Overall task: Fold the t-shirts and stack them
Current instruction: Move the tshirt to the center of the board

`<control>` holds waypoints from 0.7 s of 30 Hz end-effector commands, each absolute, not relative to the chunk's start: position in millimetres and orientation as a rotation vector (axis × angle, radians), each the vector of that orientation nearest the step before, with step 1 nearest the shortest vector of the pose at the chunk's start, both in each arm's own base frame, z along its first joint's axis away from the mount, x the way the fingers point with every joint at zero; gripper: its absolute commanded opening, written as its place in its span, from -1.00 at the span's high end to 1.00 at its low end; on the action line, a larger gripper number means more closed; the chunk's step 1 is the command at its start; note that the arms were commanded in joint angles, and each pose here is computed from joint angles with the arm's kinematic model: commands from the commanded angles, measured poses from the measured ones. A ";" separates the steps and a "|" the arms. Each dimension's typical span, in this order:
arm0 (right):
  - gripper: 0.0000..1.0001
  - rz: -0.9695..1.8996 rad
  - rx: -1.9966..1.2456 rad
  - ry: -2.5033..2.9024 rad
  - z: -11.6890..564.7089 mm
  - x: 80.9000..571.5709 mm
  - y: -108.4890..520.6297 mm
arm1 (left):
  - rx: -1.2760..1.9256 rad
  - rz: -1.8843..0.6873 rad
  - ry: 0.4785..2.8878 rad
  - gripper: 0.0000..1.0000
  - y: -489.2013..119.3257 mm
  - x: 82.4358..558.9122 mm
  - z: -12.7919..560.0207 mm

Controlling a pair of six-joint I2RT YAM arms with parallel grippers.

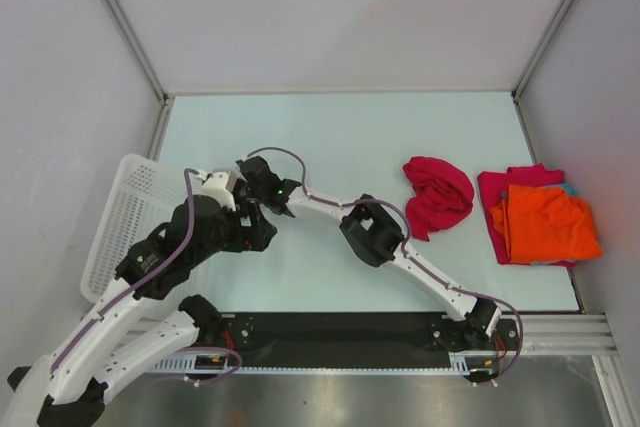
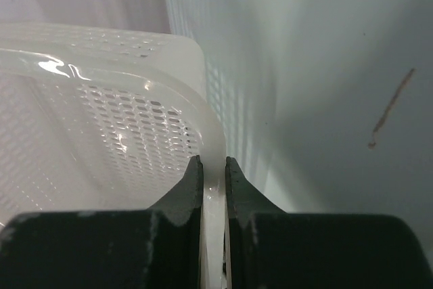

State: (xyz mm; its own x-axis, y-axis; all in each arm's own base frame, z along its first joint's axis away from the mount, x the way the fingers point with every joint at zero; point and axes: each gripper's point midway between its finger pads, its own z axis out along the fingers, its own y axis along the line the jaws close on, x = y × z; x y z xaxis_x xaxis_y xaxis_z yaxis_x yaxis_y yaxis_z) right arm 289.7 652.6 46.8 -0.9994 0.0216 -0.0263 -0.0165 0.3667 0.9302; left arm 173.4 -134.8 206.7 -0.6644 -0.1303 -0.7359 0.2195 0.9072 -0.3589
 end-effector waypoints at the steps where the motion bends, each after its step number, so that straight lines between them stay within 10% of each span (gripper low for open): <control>1: 0.94 1.600 -0.028 2.788 11.3 262.3 625.9 | 0.044 -0.559 2.216 -0.86 -137.8 177.4 212.8; 10: 0.21 1.597 -0.166 2.716 38.4 265.3 624.8 | 0.035 -0.562 2.211 -0.85 -137.2 177.1 213.6; 21: 0.09 1.592 -0.266 2.608 83.8 275.7 621.2 | 0.028 -0.585 2.209 -0.84 -141.2 178.1 214.1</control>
State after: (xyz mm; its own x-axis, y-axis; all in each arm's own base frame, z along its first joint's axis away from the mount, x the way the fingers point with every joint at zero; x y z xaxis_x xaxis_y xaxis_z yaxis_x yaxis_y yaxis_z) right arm 271.0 626.7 42.3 -0.9921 -0.0972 -0.0799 -0.1160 0.4607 0.8799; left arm 173.8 -135.6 205.8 -0.6694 -0.1367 -0.7302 0.2120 0.9069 -0.3641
